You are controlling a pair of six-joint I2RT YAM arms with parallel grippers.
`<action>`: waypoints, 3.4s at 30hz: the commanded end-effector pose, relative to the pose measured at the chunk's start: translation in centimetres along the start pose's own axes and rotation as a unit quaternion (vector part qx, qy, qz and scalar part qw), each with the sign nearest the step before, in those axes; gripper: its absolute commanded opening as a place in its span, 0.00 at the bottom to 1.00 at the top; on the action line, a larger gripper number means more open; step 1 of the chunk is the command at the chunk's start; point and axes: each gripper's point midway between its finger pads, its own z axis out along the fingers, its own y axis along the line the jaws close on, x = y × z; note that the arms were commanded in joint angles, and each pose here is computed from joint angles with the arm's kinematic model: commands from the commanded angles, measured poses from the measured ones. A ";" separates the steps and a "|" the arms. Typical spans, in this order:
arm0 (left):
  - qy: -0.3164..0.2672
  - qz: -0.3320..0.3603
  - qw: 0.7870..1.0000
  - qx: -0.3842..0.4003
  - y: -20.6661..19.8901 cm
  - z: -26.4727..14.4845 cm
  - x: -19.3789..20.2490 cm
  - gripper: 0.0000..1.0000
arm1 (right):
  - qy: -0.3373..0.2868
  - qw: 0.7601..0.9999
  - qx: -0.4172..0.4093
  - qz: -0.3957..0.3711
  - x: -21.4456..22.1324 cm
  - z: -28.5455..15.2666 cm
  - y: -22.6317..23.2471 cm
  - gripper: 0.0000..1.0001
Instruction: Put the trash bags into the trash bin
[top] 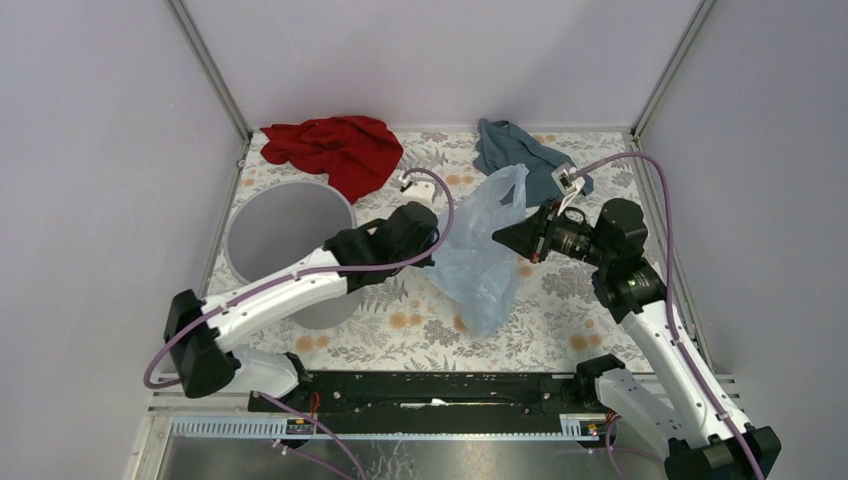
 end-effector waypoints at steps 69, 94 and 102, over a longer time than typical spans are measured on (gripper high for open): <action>-0.325 -0.596 0.707 0.196 5.2 -14.0 -21.4 0.00 | -0.178 0.959 0.197 -0.097 7.0 17.7 -3.5 0.90; -0.272 -0.624 0.688 0.252 3.1 -13.0 -20.8 0.00 | -0.424 0.886 0.188 -0.027 -0.8 18.3 -2.0 0.72; -0.259 -0.628 0.686 0.260 2.7 -12.8 -20.4 0.00 | -0.448 0.867 0.219 -0.006 -3.4 18.2 -2.3 0.74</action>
